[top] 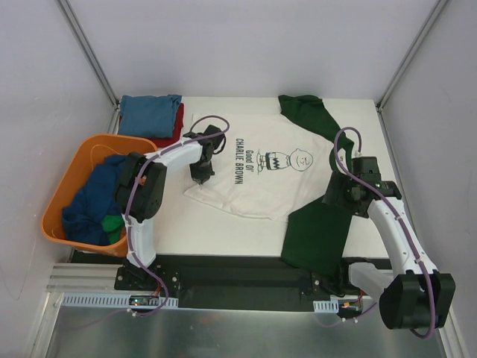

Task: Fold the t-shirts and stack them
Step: Grap the side of the flattened tshirt closest away from the robot with both arms, then fold the flattened tshirt in 1/3 of the way

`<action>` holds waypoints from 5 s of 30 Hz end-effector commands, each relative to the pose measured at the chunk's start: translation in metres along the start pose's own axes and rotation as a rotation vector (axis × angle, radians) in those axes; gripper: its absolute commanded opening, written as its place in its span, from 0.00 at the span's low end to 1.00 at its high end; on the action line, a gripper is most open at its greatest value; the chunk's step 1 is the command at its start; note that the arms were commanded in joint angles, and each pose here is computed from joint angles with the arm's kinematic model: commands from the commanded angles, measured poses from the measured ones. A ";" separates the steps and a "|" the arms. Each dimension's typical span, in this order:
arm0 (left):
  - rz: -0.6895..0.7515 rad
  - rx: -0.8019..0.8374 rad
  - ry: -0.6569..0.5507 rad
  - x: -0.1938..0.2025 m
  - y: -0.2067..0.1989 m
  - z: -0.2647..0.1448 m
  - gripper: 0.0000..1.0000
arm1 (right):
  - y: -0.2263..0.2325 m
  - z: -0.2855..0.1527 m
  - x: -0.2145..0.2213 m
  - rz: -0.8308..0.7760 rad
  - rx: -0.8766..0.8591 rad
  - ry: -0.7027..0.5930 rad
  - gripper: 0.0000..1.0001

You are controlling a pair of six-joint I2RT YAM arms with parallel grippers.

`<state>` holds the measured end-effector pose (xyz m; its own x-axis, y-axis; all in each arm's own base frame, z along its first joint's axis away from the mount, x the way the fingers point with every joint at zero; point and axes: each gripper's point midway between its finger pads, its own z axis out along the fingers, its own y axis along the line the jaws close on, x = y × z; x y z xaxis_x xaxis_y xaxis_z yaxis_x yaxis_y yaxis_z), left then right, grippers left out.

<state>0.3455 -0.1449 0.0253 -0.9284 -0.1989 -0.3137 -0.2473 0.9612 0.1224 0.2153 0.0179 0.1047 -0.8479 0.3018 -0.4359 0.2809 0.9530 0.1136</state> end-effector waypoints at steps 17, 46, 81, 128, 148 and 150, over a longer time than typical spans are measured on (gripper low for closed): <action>-0.198 0.062 -0.157 0.066 0.063 -0.072 0.00 | 0.009 0.000 0.114 0.188 -0.058 0.387 0.97; -0.189 0.171 -0.207 0.068 0.058 -0.080 0.00 | 0.019 -0.012 0.189 -0.034 0.313 0.627 0.73; -0.212 0.200 -0.260 0.064 0.065 -0.093 0.00 | 0.008 -0.016 0.178 -0.114 0.370 0.597 0.01; -0.296 0.175 -0.247 0.037 0.068 -0.101 0.00 | 0.096 -0.032 -0.091 -0.154 0.232 0.023 0.01; -0.342 0.034 -0.232 -0.014 0.077 -0.072 0.00 | 0.106 0.012 -0.180 -0.110 0.230 -0.079 0.01; -0.351 0.019 -0.237 -0.018 0.079 -0.069 0.00 | 0.103 0.020 -0.183 -0.090 0.247 -0.065 0.01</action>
<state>0.3099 -0.0895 0.0938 -0.7245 -0.4772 -0.4974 -0.5145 0.8546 -0.0705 0.3847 0.0653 0.1713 -0.8677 0.2151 -0.4482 0.3078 0.9404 -0.1444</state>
